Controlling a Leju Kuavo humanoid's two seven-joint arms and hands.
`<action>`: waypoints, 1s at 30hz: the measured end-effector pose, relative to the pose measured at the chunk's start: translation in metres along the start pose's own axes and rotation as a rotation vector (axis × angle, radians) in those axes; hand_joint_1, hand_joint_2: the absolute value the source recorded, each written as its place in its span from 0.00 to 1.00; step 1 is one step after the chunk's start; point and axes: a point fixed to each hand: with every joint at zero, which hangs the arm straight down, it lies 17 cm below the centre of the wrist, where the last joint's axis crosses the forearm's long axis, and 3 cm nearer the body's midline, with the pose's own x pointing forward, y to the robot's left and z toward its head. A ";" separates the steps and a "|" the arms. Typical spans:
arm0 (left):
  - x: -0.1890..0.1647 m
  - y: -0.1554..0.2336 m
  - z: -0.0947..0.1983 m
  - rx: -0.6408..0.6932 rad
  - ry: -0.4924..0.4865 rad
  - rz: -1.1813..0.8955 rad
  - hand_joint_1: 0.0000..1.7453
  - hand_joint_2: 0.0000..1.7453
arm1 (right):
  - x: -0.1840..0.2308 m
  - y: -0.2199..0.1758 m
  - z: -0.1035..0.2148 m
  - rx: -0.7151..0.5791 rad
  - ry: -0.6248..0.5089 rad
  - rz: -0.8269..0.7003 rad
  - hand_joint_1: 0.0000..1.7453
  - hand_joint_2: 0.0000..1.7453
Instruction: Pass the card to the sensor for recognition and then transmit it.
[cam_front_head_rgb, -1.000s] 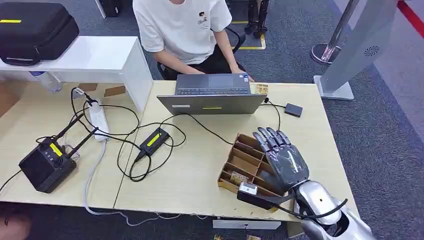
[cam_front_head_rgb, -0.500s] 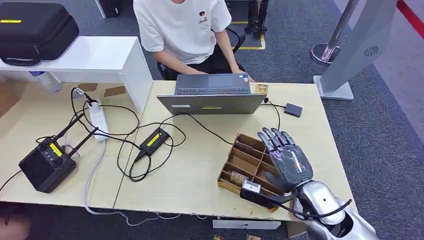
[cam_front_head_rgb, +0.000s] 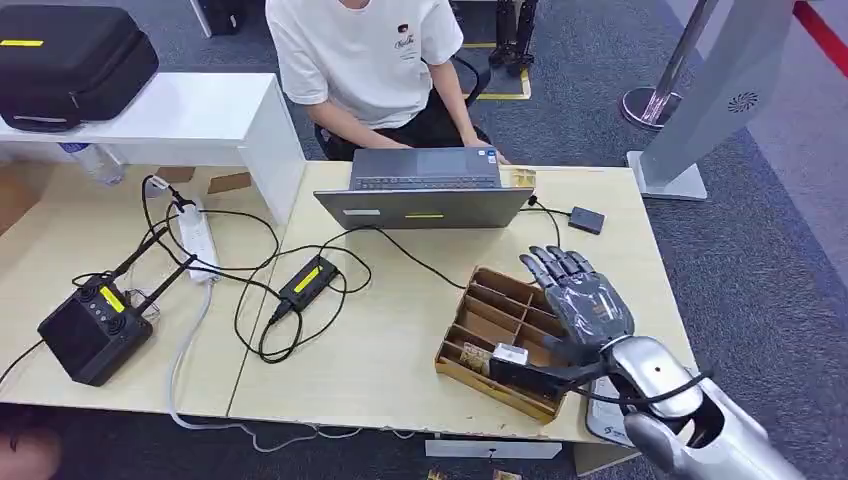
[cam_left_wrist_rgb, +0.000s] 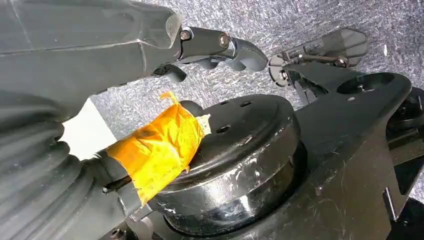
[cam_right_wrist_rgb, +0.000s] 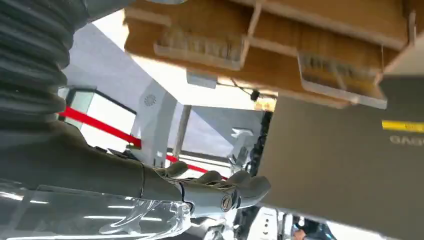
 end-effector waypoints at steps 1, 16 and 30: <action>0.000 0.000 0.000 0.000 0.000 0.000 0.00 1.00 | 0.000 -0.004 -0.002 -0.004 -0.003 0.003 0.00 1.00; 0.000 0.000 0.000 0.000 0.000 0.012 0.00 1.00 | 0.007 -0.009 -0.018 0.009 -0.029 0.015 0.00 1.00; 0.000 0.000 0.000 0.000 0.002 0.020 0.00 1.00 | 0.011 0.012 -0.011 0.030 -0.028 -0.019 0.00 1.00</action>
